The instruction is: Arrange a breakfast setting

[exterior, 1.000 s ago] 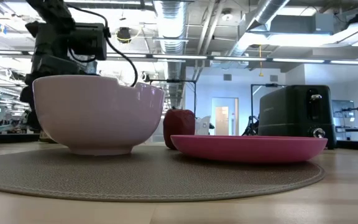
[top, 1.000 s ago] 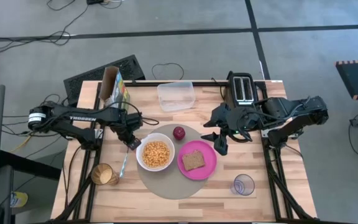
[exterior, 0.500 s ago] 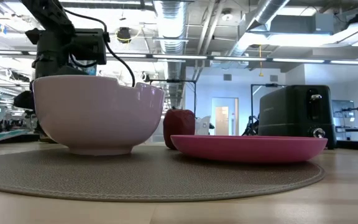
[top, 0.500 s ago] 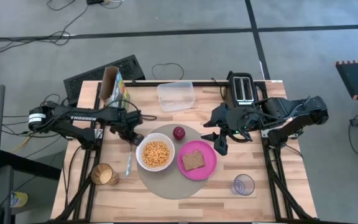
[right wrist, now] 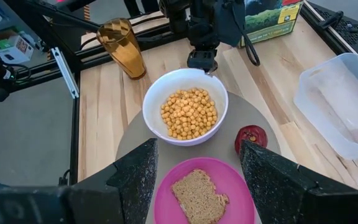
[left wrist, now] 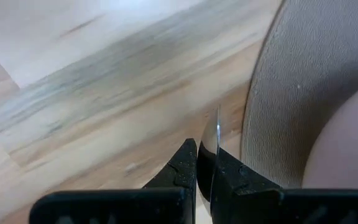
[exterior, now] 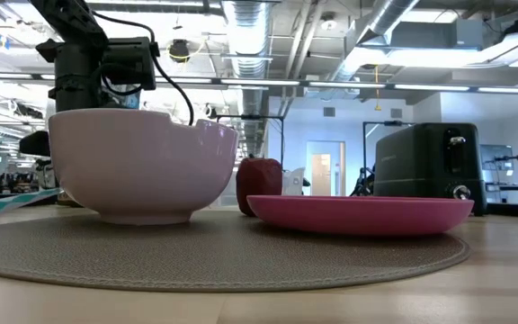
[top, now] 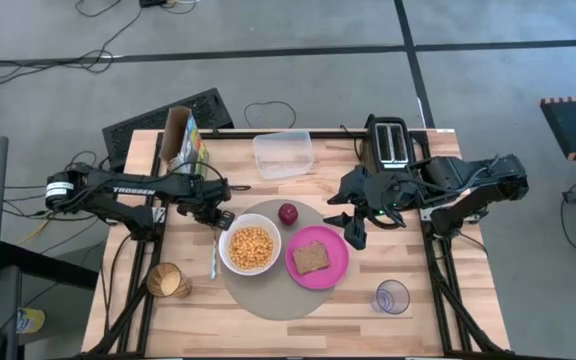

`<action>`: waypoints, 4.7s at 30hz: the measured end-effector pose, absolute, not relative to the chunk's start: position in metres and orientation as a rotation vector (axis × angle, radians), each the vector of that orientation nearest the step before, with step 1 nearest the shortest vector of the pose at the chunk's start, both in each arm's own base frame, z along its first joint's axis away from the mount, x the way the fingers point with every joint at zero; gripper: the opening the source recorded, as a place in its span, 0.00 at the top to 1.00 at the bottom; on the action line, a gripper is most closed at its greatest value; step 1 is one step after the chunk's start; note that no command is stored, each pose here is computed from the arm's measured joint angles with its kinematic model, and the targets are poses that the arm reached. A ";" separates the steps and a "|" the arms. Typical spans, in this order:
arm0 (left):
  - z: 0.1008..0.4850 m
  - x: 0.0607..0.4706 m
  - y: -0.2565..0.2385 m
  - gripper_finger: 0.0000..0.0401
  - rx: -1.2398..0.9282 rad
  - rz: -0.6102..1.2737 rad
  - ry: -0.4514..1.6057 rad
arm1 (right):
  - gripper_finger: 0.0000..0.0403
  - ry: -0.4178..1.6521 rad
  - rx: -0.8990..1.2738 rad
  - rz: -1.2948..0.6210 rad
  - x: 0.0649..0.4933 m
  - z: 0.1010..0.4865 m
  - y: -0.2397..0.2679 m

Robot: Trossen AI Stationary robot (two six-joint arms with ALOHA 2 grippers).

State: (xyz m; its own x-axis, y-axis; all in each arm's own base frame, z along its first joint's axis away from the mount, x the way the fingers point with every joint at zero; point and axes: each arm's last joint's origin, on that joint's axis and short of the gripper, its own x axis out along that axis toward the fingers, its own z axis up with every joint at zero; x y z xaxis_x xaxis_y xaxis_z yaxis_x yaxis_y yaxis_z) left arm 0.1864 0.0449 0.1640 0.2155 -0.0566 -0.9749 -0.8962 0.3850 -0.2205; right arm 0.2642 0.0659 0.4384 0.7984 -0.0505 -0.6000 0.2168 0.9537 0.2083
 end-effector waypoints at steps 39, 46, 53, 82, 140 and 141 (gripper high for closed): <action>0.150 0.185 0.025 0.86 -1.000 0.833 1.162 | 0.37 0.631 0.266 -0.168 0.264 0.438 0.065; 0.150 0.185 0.025 0.78 -0.986 0.825 1.168 | 0.37 0.631 0.269 -0.169 0.264 0.438 0.065; 0.150 0.184 0.025 0.77 -0.969 0.823 1.181 | 0.37 0.632 0.268 -0.169 0.264 0.438 0.065; 0.139 0.183 0.025 0.77 -0.937 0.784 1.140 | 0.37 0.628 0.291 -0.176 0.264 0.438 0.065; 0.250 0.191 0.019 0.77 -0.672 0.567 1.120 | 0.37 0.630 0.298 -0.177 0.263 0.438 0.066; 0.259 0.191 0.016 0.77 -0.653 0.522 1.093 | 0.37 0.630 0.298 -0.177 0.263 0.438 0.066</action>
State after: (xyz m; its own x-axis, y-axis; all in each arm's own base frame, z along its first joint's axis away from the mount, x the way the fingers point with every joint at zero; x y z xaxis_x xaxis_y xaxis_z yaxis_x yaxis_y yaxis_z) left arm 0.1905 0.0161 0.2587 0.3756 0.0681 -0.9243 -0.6760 0.7024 -0.2230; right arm 0.2635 0.0655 0.4380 0.7949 -0.0721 -0.6025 0.2521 0.9424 0.2197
